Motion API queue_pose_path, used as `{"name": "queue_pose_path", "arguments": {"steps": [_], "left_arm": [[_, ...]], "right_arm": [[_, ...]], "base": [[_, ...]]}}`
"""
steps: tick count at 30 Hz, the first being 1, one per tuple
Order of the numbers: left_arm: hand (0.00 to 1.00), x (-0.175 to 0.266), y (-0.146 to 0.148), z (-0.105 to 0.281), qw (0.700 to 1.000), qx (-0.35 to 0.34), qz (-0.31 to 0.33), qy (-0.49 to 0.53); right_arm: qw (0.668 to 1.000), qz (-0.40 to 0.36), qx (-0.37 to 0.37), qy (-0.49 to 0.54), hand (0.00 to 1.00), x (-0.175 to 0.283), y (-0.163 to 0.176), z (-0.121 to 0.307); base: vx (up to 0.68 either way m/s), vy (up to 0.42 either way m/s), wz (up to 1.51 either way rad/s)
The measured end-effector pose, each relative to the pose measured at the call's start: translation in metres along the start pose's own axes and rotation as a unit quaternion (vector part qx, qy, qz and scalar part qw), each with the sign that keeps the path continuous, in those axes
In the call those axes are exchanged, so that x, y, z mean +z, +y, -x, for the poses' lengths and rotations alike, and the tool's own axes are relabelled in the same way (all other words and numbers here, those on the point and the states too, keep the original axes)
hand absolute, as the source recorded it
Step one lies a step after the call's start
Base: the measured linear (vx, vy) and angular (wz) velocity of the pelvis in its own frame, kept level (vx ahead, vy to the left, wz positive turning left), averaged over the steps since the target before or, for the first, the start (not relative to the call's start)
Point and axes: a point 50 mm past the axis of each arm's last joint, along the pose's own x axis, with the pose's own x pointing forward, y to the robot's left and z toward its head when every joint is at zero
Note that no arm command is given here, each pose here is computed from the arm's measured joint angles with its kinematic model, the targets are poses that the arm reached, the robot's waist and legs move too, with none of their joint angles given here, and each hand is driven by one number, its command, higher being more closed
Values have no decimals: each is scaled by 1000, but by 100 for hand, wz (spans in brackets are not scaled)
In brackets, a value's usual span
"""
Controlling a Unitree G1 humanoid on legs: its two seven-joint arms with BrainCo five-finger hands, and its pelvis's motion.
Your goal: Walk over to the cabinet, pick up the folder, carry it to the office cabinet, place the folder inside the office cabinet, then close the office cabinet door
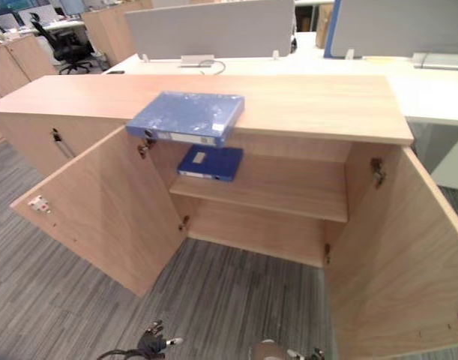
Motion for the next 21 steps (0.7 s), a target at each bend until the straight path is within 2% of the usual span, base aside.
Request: {"name": "queue_pose_path", "arguments": {"steps": [5,7,12,17,21], "left_arm": [[0,-5,4,2,1000,10,13,7],[0,-4,5,1,1000,3,-9,4],[0,4,12,0,1000,13,-14,-12],[0,8,12,0,999,16,-14,-24],[0,7,11,0,999,19,-11,-24]], "right_arm": [[1000,-2,-5,12,0,-6,-3,1],[999,-13,-13,26,0,-13,-6,2],[999,-31,-18,24,0,-10,-6,1],[999,-30,2,12,0,4,11,-3],[1000,12,14,2,0,9,16,-4]], "base": [[153,-77,-6],[249,-121,2],[271,-66,-29],[138,109,-57],[79,258,-18]]}}
